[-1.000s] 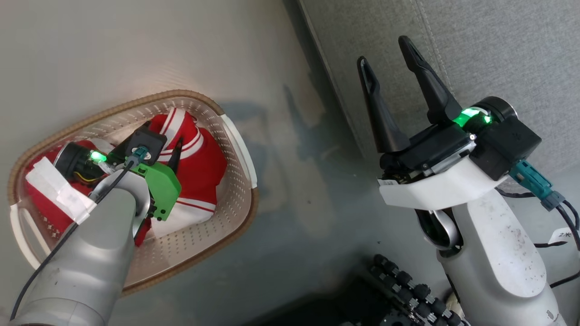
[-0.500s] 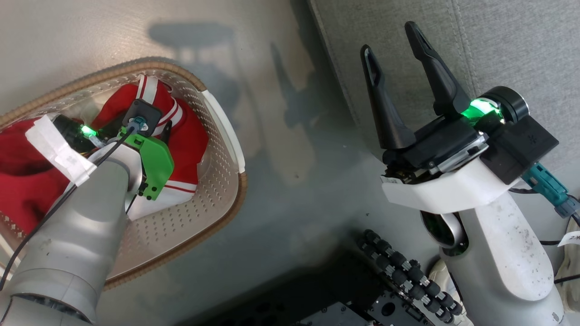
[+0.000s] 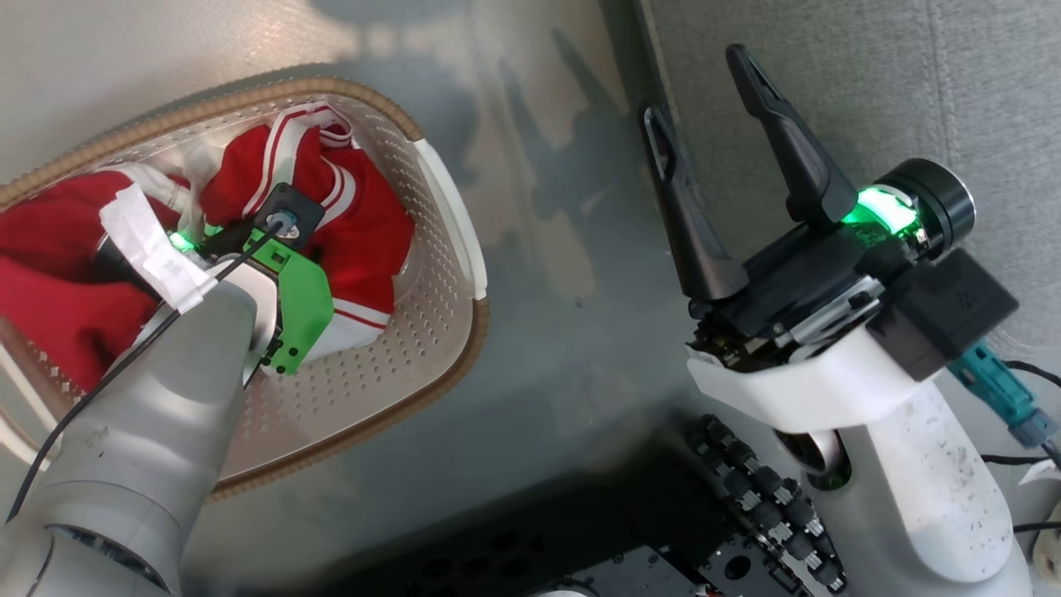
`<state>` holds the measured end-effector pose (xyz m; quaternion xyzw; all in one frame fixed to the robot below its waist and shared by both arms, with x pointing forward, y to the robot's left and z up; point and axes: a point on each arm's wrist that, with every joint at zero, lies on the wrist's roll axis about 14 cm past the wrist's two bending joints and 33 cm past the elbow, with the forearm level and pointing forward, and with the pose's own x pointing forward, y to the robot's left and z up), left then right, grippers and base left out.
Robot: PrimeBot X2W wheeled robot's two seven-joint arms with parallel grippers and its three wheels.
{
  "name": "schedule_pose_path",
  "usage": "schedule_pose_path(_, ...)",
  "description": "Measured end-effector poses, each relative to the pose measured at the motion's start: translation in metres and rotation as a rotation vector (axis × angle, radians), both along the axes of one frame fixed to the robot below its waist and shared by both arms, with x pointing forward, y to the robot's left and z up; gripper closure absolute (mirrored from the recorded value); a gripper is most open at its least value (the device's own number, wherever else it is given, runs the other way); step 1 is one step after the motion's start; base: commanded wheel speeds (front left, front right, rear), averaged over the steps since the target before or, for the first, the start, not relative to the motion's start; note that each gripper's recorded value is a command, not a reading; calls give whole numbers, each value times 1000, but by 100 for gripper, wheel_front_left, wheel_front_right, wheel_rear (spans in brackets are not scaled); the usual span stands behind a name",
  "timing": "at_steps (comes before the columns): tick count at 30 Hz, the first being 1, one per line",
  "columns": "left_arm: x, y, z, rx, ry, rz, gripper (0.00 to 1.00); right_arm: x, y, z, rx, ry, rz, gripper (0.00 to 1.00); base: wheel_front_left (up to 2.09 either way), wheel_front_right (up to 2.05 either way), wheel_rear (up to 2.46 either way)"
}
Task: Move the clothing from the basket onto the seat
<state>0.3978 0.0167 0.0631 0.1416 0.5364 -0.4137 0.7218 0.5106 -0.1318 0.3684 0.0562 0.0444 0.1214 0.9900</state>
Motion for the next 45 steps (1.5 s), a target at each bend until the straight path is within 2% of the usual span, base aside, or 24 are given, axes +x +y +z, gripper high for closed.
schedule_pose_path(2,0,2,0,0,-4,-8,0,-1,6,-2,-1,0,15,0,14,14,14)
schedule_pose_path(3,-1,5,0,9,2,-9,10,-1,9,-2,-1,-2,23,0,13,13,13)
schedule_pose_path(4,-3,8,0,13,8,-6,53,-1,12,-2,0,-6,32,0,11,11,11)
schedule_pose_path(5,-3,9,0,13,8,-8,87,-1,14,-3,0,-8,37,0,9,9,9)
schedule_pose_path(6,-5,11,0,16,12,-13,100,-1,16,-3,1,-9,42,0,8,8,8)
schedule_pose_path(17,6,12,12,-38,-47,-14,100,-2,29,-4,17,-14,69,0,1,1,1)
schedule_pose_path(22,16,-3,31,-109,-95,5,100,-2,30,3,17,-24,70,0,0,0,0)
schedule_pose_path(28,23,-16,63,-197,-148,58,100,-1,29,16,6,-45,67,0,0,0,0)
schedule_pose_path(39,7,-19,126,-297,-207,120,100,-12,32,49,1,-78,69,0,0,0,0)
schedule_pose_path(45,19,-23,183,-404,-294,209,100,-23,39,72,4,-107,81,0,0,0,0)
